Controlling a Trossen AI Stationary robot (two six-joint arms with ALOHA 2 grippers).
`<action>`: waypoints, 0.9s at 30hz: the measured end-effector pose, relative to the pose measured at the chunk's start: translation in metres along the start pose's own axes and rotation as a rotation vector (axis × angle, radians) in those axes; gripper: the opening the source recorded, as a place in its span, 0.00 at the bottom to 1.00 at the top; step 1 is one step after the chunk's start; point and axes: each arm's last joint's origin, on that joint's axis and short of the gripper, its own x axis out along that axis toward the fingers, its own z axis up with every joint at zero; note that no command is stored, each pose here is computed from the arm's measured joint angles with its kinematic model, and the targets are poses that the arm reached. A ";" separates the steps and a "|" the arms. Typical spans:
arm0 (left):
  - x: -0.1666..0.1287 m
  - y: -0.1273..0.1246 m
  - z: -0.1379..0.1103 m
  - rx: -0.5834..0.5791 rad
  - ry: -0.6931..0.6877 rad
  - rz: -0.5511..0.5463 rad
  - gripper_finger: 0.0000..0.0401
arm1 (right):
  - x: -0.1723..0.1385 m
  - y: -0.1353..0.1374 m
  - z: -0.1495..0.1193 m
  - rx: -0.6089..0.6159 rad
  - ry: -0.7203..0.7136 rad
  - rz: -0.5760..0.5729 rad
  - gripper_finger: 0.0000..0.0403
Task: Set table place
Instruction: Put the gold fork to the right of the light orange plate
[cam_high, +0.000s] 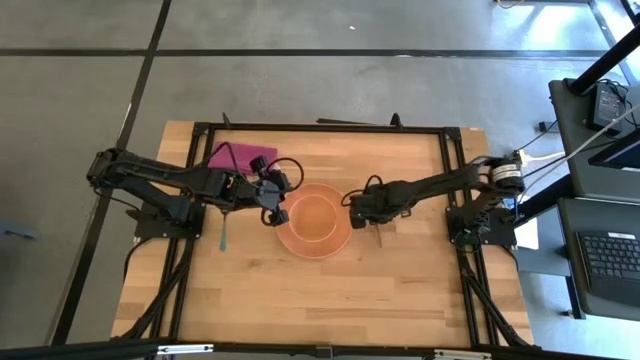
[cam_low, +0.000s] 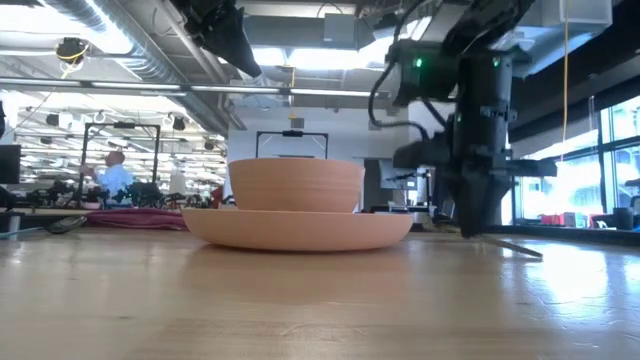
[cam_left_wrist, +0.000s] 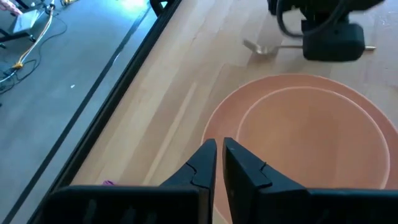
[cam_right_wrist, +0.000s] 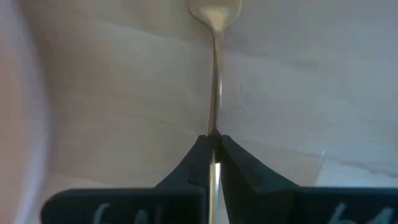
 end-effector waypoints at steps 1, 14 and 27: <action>0.000 0.000 0.000 0.000 0.000 0.000 0.05 | 0.003 0.001 0.000 0.000 0.010 -0.007 0.05; 0.000 0.000 0.000 0.000 -0.001 0.001 0.11 | 0.008 0.005 0.002 -0.055 -0.015 0.019 0.14; 0.000 0.000 0.000 0.000 -0.001 0.000 0.11 | -0.012 0.016 0.006 -0.130 -0.016 0.053 0.30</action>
